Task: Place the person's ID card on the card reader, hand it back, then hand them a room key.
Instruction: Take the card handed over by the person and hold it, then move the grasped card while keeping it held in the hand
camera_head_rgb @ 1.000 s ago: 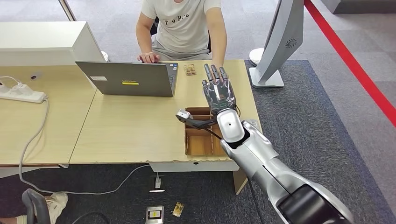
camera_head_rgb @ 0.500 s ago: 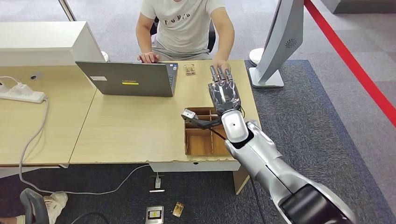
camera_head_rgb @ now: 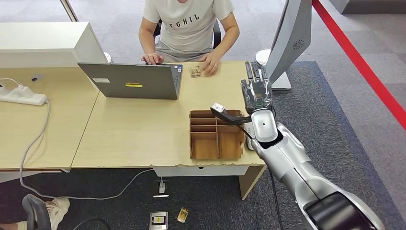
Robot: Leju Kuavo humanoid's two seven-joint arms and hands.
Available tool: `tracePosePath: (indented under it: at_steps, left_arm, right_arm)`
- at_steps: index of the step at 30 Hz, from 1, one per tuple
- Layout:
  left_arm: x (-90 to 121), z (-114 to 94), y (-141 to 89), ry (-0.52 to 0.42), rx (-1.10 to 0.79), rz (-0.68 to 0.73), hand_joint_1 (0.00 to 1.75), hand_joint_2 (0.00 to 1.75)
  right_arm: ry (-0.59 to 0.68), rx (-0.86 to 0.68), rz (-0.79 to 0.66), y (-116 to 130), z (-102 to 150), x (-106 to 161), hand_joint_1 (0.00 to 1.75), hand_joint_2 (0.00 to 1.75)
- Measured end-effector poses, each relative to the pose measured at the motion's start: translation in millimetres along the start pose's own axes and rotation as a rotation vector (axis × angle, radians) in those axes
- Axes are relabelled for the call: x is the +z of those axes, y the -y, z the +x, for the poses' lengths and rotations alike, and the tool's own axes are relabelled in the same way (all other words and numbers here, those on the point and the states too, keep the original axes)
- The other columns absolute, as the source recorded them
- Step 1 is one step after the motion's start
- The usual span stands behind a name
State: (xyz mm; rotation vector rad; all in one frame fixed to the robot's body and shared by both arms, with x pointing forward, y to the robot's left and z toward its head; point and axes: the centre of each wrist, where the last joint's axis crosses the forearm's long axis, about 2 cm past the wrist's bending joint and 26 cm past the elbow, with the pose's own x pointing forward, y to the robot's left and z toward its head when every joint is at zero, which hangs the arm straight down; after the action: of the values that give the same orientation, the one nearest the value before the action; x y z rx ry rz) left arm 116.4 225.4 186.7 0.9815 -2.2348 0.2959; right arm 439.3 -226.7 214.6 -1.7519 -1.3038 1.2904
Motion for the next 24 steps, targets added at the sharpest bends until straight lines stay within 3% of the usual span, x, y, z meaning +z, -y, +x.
tracePosePath:
  at_steps: [6,13,19,24]
  left_arm:
    - [-1,-1,-1,0.005,-0.010,0.000,0.00,1.75]
    - [-8,-2,-4,0.011,0.019,0.036,0.00,1.75]
    - [-15,-2,-7,0.029,0.033,0.061,0.00,1.75]
    - [-19,-1,-8,0.063,0.011,0.056,0.00,1.75]
  right_arm:
    - [-0.130,-0.008,0.076,-21,-46,16,1.75,1.75]
    - [-0.231,-0.078,0.172,-51,-83,65,1.75,1.75]
    - [-0.201,-0.132,0.218,-70,-80,107,1.75,1.75]
    - [-0.151,-0.179,0.210,-74,-66,119,1.75,1.75]
